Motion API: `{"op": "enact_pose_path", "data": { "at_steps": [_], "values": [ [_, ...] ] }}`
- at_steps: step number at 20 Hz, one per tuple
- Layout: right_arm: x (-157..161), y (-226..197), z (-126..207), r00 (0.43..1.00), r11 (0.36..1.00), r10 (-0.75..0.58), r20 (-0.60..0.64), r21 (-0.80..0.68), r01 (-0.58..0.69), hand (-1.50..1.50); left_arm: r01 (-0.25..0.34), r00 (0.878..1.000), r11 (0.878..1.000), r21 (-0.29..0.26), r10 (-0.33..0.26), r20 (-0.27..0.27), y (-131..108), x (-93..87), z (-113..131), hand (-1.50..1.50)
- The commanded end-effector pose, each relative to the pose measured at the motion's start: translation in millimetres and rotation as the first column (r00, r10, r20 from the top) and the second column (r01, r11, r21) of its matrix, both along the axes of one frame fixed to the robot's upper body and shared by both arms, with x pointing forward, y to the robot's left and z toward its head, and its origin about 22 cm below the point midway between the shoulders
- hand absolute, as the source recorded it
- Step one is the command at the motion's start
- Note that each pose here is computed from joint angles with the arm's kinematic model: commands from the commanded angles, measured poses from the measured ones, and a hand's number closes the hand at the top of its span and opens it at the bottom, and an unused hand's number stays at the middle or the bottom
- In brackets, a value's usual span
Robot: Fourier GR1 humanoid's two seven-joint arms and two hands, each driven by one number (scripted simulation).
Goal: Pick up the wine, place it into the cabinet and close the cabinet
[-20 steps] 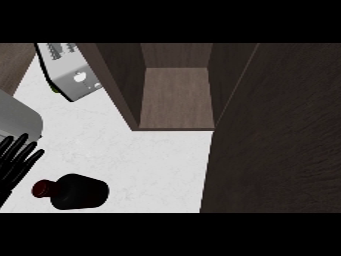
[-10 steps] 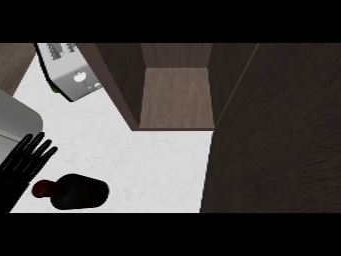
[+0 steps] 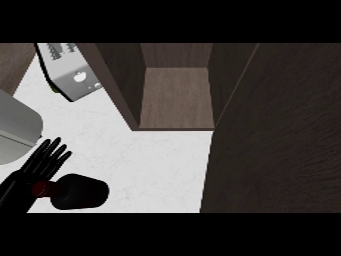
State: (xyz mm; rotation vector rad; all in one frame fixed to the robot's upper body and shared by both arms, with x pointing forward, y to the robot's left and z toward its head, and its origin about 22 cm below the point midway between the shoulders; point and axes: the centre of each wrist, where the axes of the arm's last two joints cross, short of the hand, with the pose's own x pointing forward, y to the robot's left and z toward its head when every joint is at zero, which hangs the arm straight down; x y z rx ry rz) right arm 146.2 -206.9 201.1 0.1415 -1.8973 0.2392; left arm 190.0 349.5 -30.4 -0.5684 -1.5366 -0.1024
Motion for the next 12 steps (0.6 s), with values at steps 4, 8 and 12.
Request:
{"op": "enact_pose_path", "data": {
  "at_steps": [4,8,12],
  "values": [
    [-25.3,-6.8,21.8,0.999,0.998,0.028,0.043,0.047,-0.03,-1.5,0.003,1.0,1.0,-0.012,-0.004,-0.031,-12.8,10.3,-16.2,-1.5],
    [-20.3,-13.4,18.7,0.999,0.999,0.028,0.041,0.019,-0.029,-1.5,0.019,1.0,1.0,0.004,-0.018,-0.017,-0.9,3.8,-29.8,-1.5],
    [-18.0,-3.7,26.3,0.999,0.999,0.032,0.037,0.019,-0.033,-1.5,0.005,1.0,1.0,0.016,-0.005,-0.008,-6.8,7.2,-41.8,-1.5]
  ]
}}
